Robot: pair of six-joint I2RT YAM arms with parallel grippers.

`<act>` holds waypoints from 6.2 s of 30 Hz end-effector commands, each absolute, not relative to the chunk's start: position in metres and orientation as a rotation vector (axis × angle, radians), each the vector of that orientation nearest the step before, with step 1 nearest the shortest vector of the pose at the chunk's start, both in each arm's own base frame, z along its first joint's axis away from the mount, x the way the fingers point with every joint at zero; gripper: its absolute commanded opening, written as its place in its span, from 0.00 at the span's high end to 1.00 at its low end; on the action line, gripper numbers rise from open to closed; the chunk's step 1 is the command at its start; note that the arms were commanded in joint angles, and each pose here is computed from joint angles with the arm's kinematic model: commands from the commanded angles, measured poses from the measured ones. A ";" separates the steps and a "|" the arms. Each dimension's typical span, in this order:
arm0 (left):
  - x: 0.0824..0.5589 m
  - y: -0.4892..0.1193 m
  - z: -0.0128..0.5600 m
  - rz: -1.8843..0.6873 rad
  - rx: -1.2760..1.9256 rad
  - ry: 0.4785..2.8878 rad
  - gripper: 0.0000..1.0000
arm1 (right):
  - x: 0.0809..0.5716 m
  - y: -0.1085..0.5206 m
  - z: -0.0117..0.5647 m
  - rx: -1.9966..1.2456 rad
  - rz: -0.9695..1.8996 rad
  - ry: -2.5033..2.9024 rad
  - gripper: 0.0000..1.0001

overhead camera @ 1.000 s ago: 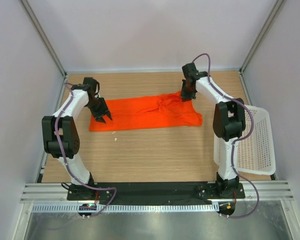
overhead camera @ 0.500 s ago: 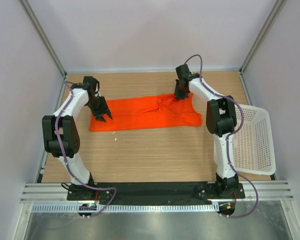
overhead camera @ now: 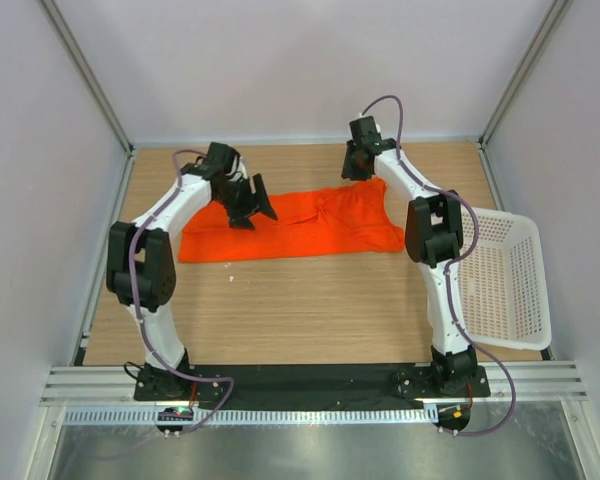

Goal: Fold and stack the t-shirts
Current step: Fold the tshirt

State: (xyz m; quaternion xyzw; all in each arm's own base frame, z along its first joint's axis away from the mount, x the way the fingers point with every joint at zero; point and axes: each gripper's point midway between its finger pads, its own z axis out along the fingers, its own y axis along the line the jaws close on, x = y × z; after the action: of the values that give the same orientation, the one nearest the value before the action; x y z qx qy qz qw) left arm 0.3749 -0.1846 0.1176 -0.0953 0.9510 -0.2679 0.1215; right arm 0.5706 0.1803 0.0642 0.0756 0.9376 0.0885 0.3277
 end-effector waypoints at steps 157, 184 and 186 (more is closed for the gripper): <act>0.407 -0.132 0.139 -0.108 0.026 2.772 0.19 | 0.603 0.164 0.079 0.247 -0.115 2.329 0.16; 0.284 -0.191 0.006 -0.103 -0.194 3.180 0.19 | 0.422 0.121 0.209 0.233 0.024 2.367 0.15; 0.252 -0.224 0.013 -0.203 -0.190 3.209 0.19 | 0.429 0.125 0.202 0.234 0.034 2.371 0.15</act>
State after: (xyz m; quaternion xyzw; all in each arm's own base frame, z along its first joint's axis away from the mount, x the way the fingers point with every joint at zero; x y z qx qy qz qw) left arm 0.3017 -0.1688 0.0149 -0.0247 0.9996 0.0000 0.0134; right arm 0.4132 0.1234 0.1945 0.0923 0.9348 0.0061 0.3428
